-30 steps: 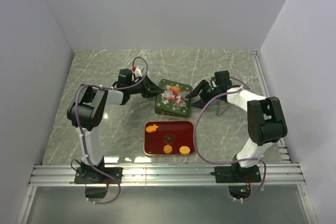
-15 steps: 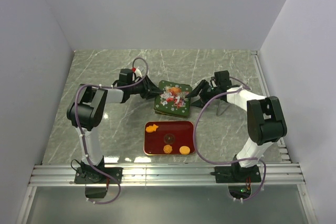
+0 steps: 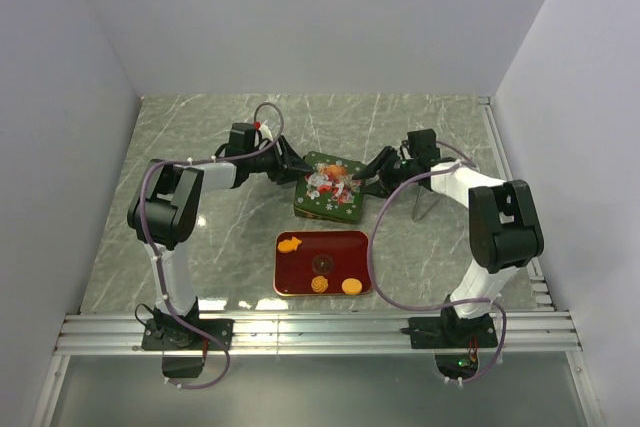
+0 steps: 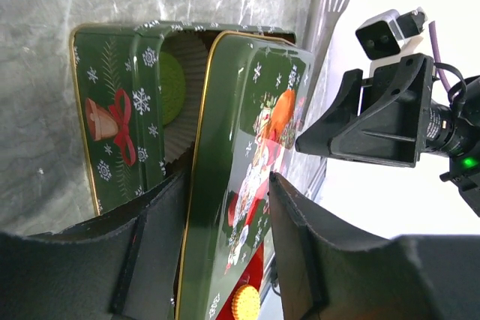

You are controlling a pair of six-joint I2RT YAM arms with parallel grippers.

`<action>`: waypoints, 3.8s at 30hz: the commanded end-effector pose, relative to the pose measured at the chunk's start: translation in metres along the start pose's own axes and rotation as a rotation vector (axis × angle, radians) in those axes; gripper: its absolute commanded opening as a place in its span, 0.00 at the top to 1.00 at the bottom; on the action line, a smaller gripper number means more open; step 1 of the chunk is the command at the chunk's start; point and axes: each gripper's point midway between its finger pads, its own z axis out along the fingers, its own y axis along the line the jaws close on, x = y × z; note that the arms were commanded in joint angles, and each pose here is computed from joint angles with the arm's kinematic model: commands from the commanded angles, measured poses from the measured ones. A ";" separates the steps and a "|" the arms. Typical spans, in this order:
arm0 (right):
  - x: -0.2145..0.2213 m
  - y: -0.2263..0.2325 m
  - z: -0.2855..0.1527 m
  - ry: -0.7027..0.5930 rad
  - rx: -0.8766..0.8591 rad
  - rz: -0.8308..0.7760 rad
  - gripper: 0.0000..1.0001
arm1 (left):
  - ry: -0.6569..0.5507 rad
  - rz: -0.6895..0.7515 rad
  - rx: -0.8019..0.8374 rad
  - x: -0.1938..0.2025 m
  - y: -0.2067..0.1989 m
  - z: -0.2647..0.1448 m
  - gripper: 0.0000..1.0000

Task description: Pack the cookies

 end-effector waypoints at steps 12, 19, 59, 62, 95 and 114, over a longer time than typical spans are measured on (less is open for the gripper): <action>-0.018 0.031 0.010 -0.019 -0.064 -0.014 0.47 | -0.052 0.030 -0.179 -0.018 0.025 -0.005 0.45; -0.019 0.033 0.014 -0.013 -0.070 -0.011 0.47 | -0.110 0.085 -0.302 -0.039 0.026 -0.017 0.45; 0.040 -0.008 -0.029 -0.029 0.208 -0.415 0.48 | -0.300 0.033 -0.518 -0.131 0.047 -0.061 0.44; 0.065 -0.015 -0.031 -0.003 0.235 -0.483 0.49 | -0.302 0.031 -0.525 -0.137 0.051 -0.063 0.44; 0.092 -0.006 0.066 0.059 0.323 -0.616 0.62 | -0.149 0.019 -0.563 -0.128 0.086 -0.024 0.45; 0.070 0.044 0.092 0.029 0.304 -0.605 0.62 | 0.020 -0.059 -0.516 -0.043 0.107 -0.018 0.50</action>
